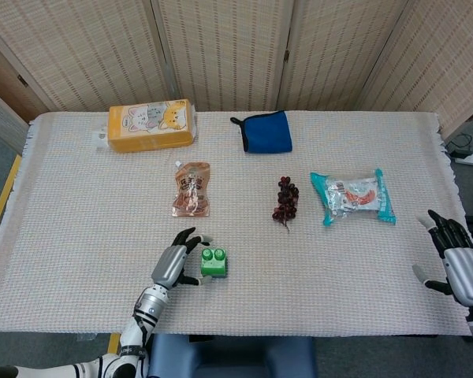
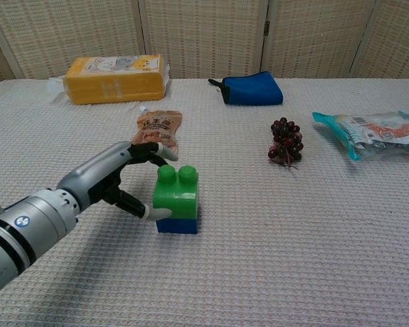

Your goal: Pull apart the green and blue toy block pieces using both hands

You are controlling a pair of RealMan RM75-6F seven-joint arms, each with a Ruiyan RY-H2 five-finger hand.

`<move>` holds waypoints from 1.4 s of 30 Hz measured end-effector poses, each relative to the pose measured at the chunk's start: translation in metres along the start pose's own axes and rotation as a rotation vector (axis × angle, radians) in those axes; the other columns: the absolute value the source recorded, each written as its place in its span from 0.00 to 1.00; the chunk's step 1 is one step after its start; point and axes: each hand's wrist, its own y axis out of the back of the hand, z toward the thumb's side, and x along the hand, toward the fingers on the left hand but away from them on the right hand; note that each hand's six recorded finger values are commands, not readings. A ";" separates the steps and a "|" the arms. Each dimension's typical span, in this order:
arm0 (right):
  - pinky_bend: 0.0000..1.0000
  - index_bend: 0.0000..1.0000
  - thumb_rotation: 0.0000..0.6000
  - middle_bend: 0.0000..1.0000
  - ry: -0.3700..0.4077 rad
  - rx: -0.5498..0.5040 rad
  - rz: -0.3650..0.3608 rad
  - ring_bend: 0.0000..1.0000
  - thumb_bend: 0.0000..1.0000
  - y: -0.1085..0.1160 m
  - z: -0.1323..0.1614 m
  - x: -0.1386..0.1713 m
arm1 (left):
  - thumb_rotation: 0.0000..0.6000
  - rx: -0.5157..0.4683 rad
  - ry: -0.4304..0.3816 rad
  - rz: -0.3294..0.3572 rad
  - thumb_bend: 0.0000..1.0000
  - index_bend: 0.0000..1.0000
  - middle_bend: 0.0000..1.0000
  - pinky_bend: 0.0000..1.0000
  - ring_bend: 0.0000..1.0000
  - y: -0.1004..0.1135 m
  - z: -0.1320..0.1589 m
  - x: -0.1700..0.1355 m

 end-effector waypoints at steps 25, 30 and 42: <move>0.00 0.00 1.00 0.00 -0.006 -0.007 -0.007 0.00 0.38 0.003 -0.001 0.003 | 1.00 -0.087 -0.030 0.009 0.22 0.40 0.54 0.00 0.12 -0.008 0.001 0.004; 0.00 0.00 1.00 0.00 -0.008 -0.006 -0.004 0.00 0.38 0.002 -0.001 0.002 | 1.00 -0.132 -0.046 0.023 0.26 0.54 0.67 0.00 0.20 -0.005 0.002 0.003; 0.00 0.00 1.00 0.00 0.046 -0.070 0.066 0.00 0.38 -0.015 0.008 -0.017 | 1.00 -0.180 -0.112 0.122 0.29 0.64 0.79 0.00 0.27 0.028 0.010 -0.008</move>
